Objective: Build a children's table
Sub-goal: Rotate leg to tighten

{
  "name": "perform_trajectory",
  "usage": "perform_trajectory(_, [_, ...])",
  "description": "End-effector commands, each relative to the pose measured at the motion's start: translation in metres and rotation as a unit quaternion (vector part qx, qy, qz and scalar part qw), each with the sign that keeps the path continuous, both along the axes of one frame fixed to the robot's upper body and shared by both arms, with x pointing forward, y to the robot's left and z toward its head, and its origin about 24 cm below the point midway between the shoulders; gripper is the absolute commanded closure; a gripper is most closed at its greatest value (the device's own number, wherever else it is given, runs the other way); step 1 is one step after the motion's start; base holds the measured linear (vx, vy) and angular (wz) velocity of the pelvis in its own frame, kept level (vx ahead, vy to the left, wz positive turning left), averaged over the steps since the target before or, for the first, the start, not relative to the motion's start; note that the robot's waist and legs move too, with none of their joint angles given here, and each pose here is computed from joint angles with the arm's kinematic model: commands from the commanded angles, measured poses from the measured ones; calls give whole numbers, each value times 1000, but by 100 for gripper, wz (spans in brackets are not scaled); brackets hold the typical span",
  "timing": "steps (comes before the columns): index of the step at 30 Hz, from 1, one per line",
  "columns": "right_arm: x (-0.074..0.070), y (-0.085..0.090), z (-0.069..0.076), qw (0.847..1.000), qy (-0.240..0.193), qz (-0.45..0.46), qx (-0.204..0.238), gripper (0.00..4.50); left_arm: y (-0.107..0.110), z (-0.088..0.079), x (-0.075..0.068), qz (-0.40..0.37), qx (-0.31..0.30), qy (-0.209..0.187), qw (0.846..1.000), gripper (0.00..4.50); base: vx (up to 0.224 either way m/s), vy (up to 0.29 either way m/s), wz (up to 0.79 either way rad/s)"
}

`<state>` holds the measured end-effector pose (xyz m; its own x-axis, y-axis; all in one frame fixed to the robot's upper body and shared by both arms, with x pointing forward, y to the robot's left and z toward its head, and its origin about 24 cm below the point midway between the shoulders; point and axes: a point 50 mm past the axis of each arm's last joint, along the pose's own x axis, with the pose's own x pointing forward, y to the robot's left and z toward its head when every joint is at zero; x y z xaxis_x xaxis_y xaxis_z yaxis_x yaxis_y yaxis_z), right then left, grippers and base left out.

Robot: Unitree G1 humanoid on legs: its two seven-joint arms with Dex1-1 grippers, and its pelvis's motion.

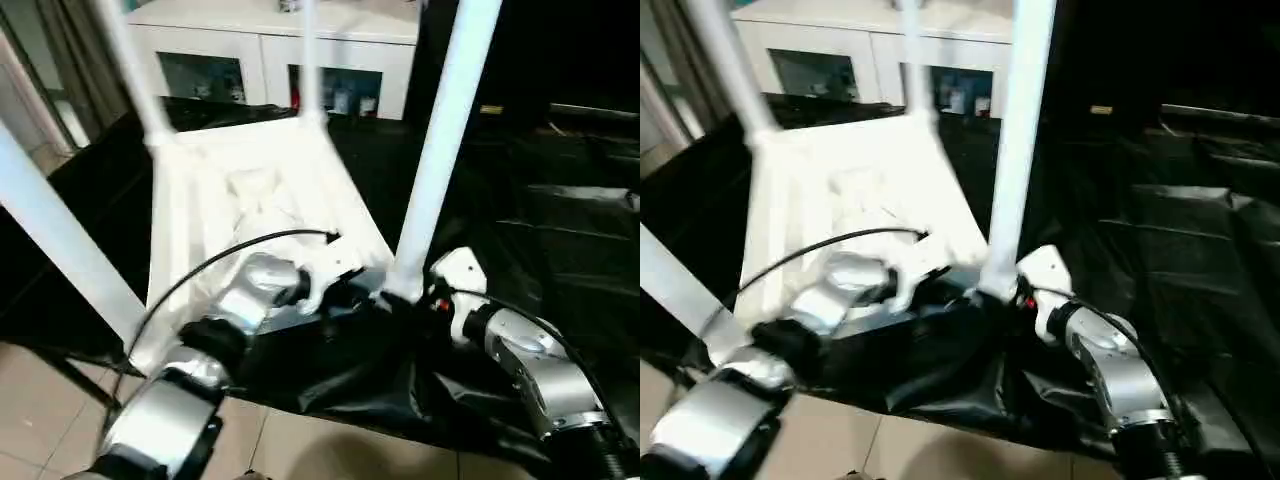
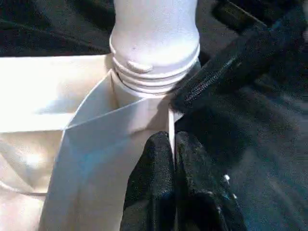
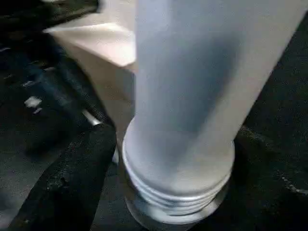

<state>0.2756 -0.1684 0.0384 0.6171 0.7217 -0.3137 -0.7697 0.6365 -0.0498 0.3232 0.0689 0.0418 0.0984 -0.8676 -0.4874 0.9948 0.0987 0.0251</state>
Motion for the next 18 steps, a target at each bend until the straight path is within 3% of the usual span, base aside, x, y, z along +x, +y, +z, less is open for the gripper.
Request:
perform_trajectory(1, [-4, 0, 10, 999, -9, 44, 13, 71, 3, -7, -11, -41, -17, 39, 998, 450, 0, 0, 0])
perform_trajectory(4, [-10, -5, 14, 996, 1, 94, 15, 71, 18, -6, -15, -63, -16, 64, 996, 450, 0, 0, 0])
perform_trajectory(12, [-11, -5, 14, 993, 10, 117, 16, 71, 28, -4, -16, -62, -16, 73, 995, 450, 0, 0, 0])
perform_trajectory(13, [-11, -4, 14, 993, 11, 118, 18, 97, 28, -4, -16, -63, -16, 74, 995, 450, 0, 0, 0])
perform_trajectory(18, [-11, 1, 12, 991, 18, 124, 35, 135, 26, -3, -18, -68, -20, 77, 995, 450, 0, 0, 0])
